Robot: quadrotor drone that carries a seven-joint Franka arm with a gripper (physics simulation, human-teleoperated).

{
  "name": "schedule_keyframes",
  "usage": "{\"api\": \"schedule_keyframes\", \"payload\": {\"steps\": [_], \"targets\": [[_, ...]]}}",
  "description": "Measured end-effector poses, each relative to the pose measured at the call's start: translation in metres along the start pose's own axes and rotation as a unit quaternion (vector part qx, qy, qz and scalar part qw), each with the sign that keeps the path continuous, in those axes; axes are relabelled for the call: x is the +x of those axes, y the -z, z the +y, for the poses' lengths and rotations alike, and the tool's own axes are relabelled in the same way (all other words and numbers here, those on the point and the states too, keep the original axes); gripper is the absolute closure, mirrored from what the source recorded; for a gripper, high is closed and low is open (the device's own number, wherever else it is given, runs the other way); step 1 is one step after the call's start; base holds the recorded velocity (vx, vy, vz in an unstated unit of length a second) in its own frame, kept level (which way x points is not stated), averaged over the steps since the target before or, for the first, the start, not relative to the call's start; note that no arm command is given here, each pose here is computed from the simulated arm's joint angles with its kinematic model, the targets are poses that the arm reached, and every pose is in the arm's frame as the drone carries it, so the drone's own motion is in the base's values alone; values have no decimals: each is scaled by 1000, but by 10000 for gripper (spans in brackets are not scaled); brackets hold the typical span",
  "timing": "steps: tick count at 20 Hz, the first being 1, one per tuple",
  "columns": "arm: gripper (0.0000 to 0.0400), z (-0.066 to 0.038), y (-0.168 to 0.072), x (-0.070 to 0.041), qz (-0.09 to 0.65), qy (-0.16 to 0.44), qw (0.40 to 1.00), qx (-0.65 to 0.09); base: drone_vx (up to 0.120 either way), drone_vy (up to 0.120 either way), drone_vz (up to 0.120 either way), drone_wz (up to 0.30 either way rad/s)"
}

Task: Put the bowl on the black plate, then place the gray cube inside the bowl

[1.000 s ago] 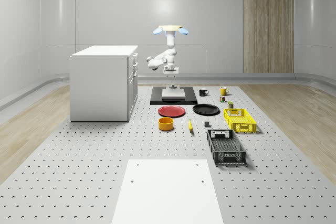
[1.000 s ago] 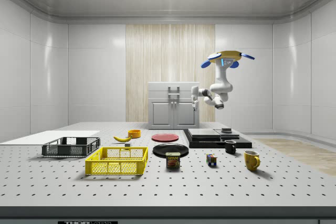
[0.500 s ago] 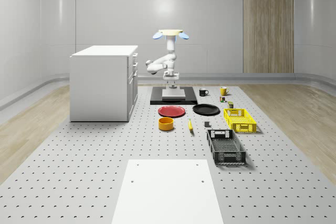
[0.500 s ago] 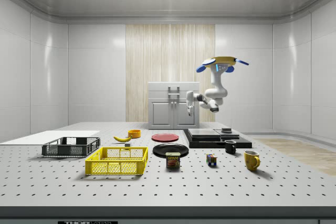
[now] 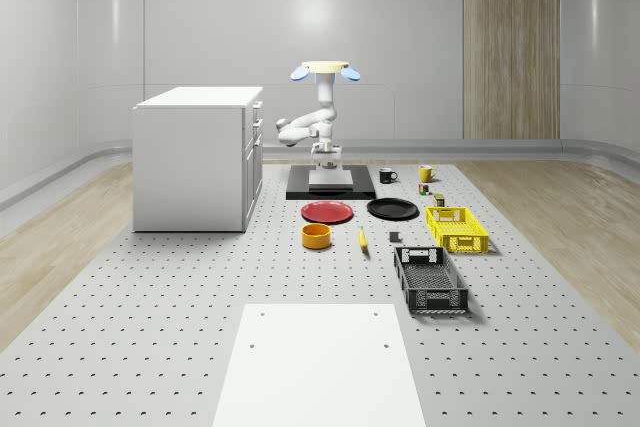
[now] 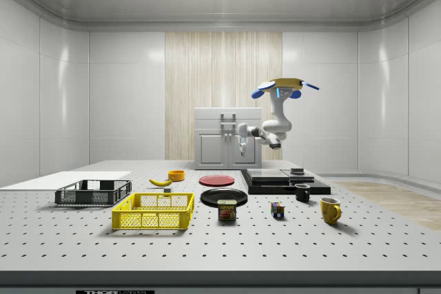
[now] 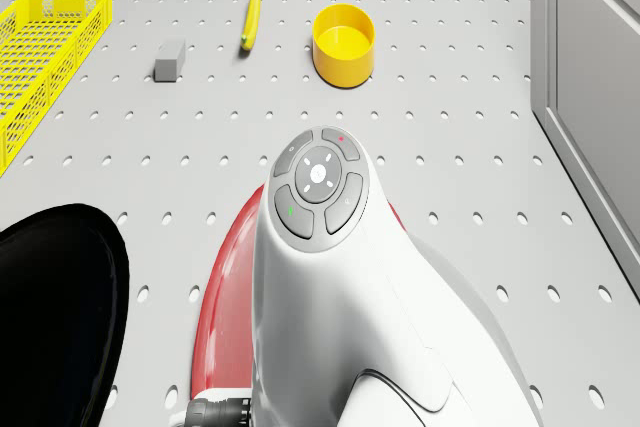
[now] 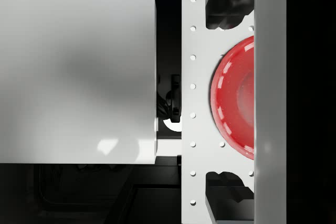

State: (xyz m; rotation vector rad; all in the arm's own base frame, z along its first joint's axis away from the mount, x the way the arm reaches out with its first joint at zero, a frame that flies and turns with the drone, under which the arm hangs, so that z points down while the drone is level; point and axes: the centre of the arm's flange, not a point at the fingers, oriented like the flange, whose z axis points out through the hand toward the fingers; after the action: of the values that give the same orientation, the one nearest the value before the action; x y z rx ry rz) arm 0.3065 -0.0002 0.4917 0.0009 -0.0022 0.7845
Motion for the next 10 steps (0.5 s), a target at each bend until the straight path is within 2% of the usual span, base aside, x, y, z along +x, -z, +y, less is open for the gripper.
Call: {"api": "schedule_keyframes", "payload": {"steps": [3, 5, 8, 10], "targets": [[0, 0, 0, 0, 0, 0, 1000, 0, 120, 0, -120, 0], [0, 0, 0, 0, 0, 0, 1000, 0, 120, 0, 0, 0], [0, 0, 0, 0, 0, 0, 1000, 0, 120, 0, -120, 0], [0, 0, 0, 0, 0, 0, 1000, 0, 120, 0, -20, 0]]}}
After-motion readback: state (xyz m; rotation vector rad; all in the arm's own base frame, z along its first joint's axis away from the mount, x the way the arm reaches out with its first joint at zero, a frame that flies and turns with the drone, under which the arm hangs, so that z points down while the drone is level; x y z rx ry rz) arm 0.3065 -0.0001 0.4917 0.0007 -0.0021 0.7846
